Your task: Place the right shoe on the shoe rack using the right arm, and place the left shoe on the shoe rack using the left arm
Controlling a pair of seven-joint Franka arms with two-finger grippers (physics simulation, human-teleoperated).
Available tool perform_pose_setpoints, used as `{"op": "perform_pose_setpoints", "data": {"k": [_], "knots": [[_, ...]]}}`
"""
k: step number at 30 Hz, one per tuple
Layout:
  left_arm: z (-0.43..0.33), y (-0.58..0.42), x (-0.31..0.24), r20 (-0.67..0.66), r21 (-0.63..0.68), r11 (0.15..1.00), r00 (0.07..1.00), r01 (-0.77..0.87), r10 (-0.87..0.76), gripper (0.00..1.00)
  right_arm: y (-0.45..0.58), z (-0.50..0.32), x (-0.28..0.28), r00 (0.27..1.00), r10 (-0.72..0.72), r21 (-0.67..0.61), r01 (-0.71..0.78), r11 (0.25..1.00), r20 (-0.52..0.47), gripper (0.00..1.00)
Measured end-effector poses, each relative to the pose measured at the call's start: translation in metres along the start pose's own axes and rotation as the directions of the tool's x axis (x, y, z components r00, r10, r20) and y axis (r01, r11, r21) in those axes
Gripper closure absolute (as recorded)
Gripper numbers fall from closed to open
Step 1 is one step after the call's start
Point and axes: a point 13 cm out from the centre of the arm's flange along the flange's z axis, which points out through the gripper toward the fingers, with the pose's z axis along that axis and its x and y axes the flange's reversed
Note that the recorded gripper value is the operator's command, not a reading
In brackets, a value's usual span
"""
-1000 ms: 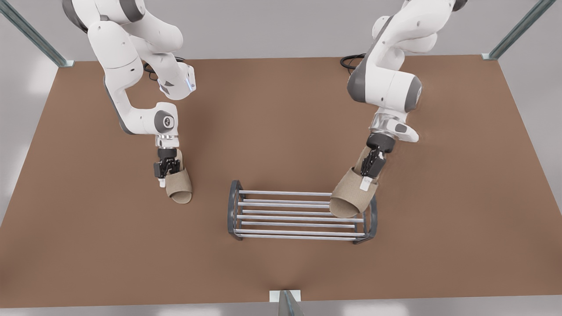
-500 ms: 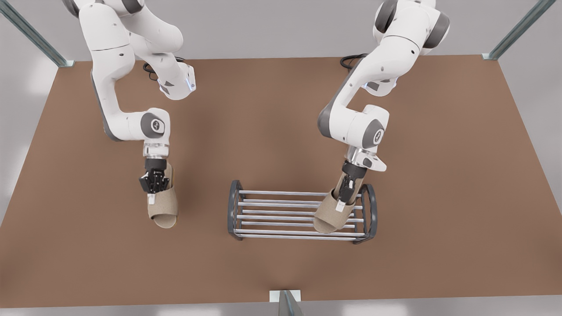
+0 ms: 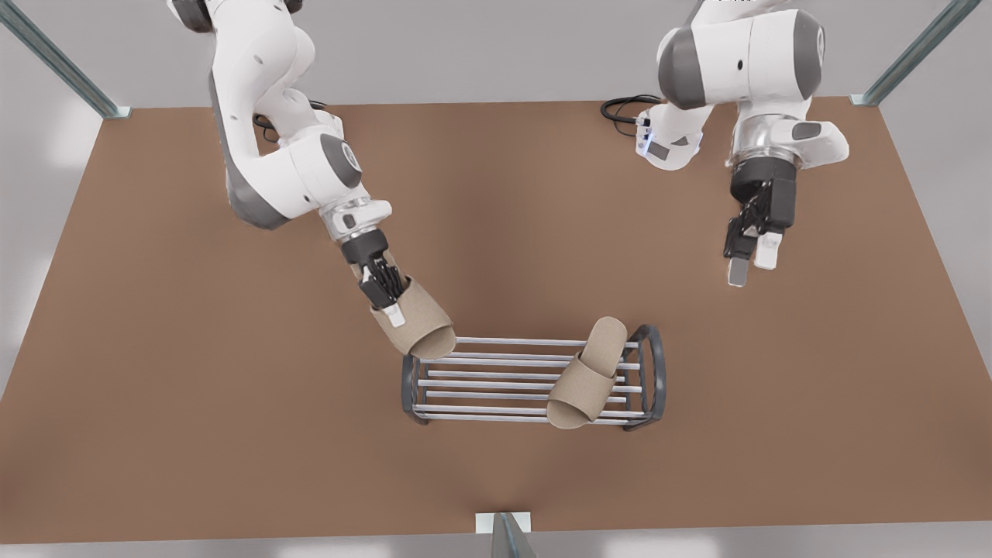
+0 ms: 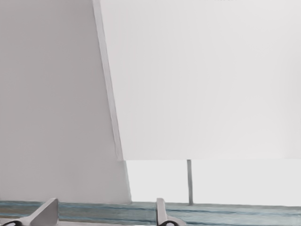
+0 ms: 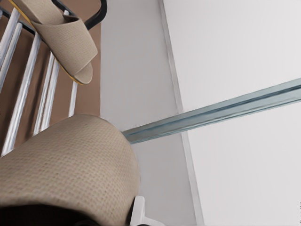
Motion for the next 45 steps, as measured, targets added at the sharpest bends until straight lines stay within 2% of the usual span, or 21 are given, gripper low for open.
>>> {"op": "perform_pose_setpoints", "data": {"k": [2, 4, 5, 6, 8, 9, 11, 12, 13, 14, 15, 18, 22, 26, 29, 30, 31, 36, 39, 41, 45], "knots": [[0.026, 0.089, -0.017, -0.025, -0.102, 0.962, 0.968, -0.253, 0.251, 0.0, 0.004, 0.009, -0.019, 0.997, -0.071, -0.013, 0.071, 0.997, -0.018, 0.79], [0.04, 0.192, -0.047, -0.166, -0.148, 0.825, 0.836, -0.546, 0.523, 0.0, 0.004, 0.015, -0.038, 0.988, -0.152, -0.008, 0.152, 0.988, -0.041, 0.79], [0.039, 0.237, -0.066, -0.261, -0.136, 0.731, 0.736, -0.669, 0.625, 0.0, 0.005, 0.017, -0.046, 0.98, -0.189, -0.006, 0.189, 0.982, -0.053, 0.79], [0.041, 0.236, -0.089, -0.332, -0.042, 0.607, 0.584, -0.794, 0.741, 0.0, 0.007, 0.019, -0.056, 0.97, -0.233, -0.002, 0.233, 0.972, -0.066, 0.79], [0.03, 0.2, -0.155, -0.446, 0.147, 0.277, 0.187, -0.95, 0.875, 0.0, 0.009, 0.025, -0.067, 0.954, -0.281, 0.011, 0.284, 0.959, -0.1, 0.79], [0.013, 0.228, -0.183, -0.571, 0.204, 0.147, 0.005, -0.968, 0.821, 0.0, 0.009, 0.028, -0.072, 0.952, -0.284, 0.018, 0.288, 0.957, -0.109, 0.79], [-0.016, 0.282, -0.203, -0.766, 0.307, 0.055, -0.212, -0.95, 0.607, 0.0, 0.012, 0.038, -0.079, 0.949, -0.29, 0.03, 0.296, 0.955, -0.124, 0.79], [-0.01, 0.286, -0.18, -0.804, 0.379, 0.039, -0.308, -0.925, 0.509, 0.0, 0.013, 0.044, -0.082, 0.948, -0.29, 0.038, 0.297, 0.954, -0.131, 0.79], [-0.002, 0.284, -0.132, -0.813, 0.461, 0.031, -0.408, -0.887, 0.415, 0.0, 0.013, 0.05, -0.083, 0.948, -0.286, 0.048, 0.295, 0.954, -0.14, 0.79], [0.004, 0.288, -0.086, -0.816, 0.517, 0.038, -0.479, -0.855, 0.322, 0.0, 0.015, 0.057, -0.085, 0.949, -0.279, 0.056, 0.29, 0.955, -0.145, 0.79], [0.009, 0.292, -0.061, -0.829, 0.532, 0.054, -0.507, -0.845, 0.237, 0.0, 0.018, 0.065, -0.087, 0.95, -0.274, 0.062, 0.286, 0.956, -0.149, 0.79], [-0.014, 0.306, -0.053, -0.894, 0.448, 0.102, -0.448, -0.888, 0.023, 0.0, 0.029, 0.084, -0.091, 0.96, -0.238, 0.074, 0.25, 0.965, -0.145, 0.79], [-0.072, 0.329, -0.043, -0.949, 0.254, 0.165, -0.279, -0.953, -0.15, 0.0, 0.043, 0.095, -0.1, 0.979, -0.166, 0.075, 0.175, 0.982, -0.122, 0.79], [-0.07, 0.277, -0.046, -0.993, 0.094, 0.148, -0.103, -0.985, -0.055, 0.0, 0.054, 0.108, -0.093, 0.985, -0.123, 0.07, 0.132, 0.989, -0.121, 0.79], [-0.063, 0.237, -0.047, -0.999, 0.045, 0.144, -0.044, -0.989, 0.012, 0.0, 0.062, 0.126, -0.08, 0.985, -0.111, 0.069, 0.121, 0.99, -0.132, 0.79], [-0.063, 0.231, -0.046, -0.999, 0.031, 0.143, -0.029, -0.989, 0.019, 0.0, 0.07, 0.132, -0.08, 0.986, -0.108, 0.065, 0.117, 0.991, -0.13, 0.55], [-0.064, 0.228, -0.047, -1.0, 0.017, 0.142, -0.014, -0.99, 0.021, 0.0, 0.075, 0.137, -0.081, 0.988, -0.095, 0.063, 0.104, 0.993, -0.125, 0.0], [-0.068, 0.226, -0.048, -0.999, -0.047, 0.14, 0.048, -0.989, 0.002, 0.0, 0.089, 0.156, -0.088, 0.993, -0.067, 0.074, 0.074, 0.994, -0.096, 0.0], [-0.07, 0.228, -0.05, -0.997, -0.08, 0.138, 0.08, -0.987, -0.01, 0.0, 0.132, 0.122, -0.09, 0.988, -0.095, -0.033, 0.092, 0.995, -0.122, 0.0], [-0.071, 0.228, -0.05, -0.995, -0.099, 0.137, 0.098, -0.986, -0.014, 0.0, 0.148, 0.106, -0.069, 0.975, -0.152, -0.087, 0.139, 0.986, -0.161, 0.0], [-0.072, 0.226, -0.051, -0.992, -0.13, 0.138, 0.128, -0.982, -0.019, 0.0, 0.102, 0.05, -0.078, 0.993, -0.063, -0.101, 0.053, 0.994, -0.103, 0.0]]}}
